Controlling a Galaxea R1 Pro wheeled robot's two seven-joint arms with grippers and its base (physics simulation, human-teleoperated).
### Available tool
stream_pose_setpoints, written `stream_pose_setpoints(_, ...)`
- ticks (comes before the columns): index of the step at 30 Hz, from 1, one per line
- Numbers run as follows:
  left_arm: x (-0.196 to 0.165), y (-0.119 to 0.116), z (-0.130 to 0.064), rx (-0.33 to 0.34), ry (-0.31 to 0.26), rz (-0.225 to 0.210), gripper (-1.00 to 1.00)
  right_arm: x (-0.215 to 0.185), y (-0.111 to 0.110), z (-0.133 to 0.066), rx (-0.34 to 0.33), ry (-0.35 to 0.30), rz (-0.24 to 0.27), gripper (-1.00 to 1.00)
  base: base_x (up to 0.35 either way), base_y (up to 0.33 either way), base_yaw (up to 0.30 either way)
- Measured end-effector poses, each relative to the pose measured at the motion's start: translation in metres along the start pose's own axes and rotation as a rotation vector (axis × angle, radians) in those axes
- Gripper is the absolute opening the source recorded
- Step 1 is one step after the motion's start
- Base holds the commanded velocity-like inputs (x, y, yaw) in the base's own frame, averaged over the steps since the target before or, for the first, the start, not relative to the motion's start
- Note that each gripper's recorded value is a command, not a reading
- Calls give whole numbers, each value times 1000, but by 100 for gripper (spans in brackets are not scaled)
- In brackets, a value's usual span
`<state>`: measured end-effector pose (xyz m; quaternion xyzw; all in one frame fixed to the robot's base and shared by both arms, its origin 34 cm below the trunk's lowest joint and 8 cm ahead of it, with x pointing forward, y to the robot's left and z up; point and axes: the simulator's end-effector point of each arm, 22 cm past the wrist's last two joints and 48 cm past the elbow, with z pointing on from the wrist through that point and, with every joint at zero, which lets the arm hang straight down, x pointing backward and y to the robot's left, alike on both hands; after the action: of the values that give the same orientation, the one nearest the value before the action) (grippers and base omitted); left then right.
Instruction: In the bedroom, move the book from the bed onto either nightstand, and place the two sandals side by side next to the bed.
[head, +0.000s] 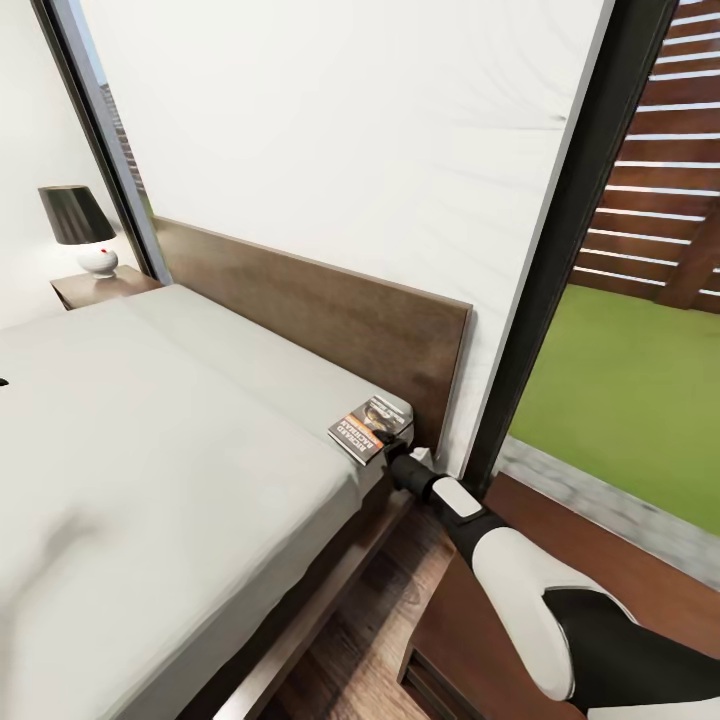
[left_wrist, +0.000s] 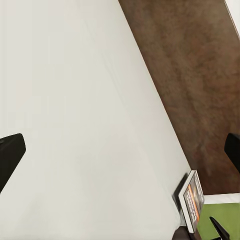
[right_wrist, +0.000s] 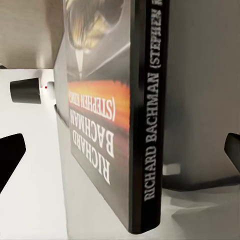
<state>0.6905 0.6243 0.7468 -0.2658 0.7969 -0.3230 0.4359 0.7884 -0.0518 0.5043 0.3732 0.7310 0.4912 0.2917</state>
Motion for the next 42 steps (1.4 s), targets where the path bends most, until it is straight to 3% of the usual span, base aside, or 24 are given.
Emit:
stream_pose_setpoints(10, 0, 0, 0, 0, 0, 0, 100, 9, -10, 0, 20, 14, 10, 100, 0, 0, 0)
stream_pose_setpoints(42, 1, 0, 1, -2, 1, 0, 100, 11, -12, 0, 25, 18, 11, 100, 0, 0, 0)
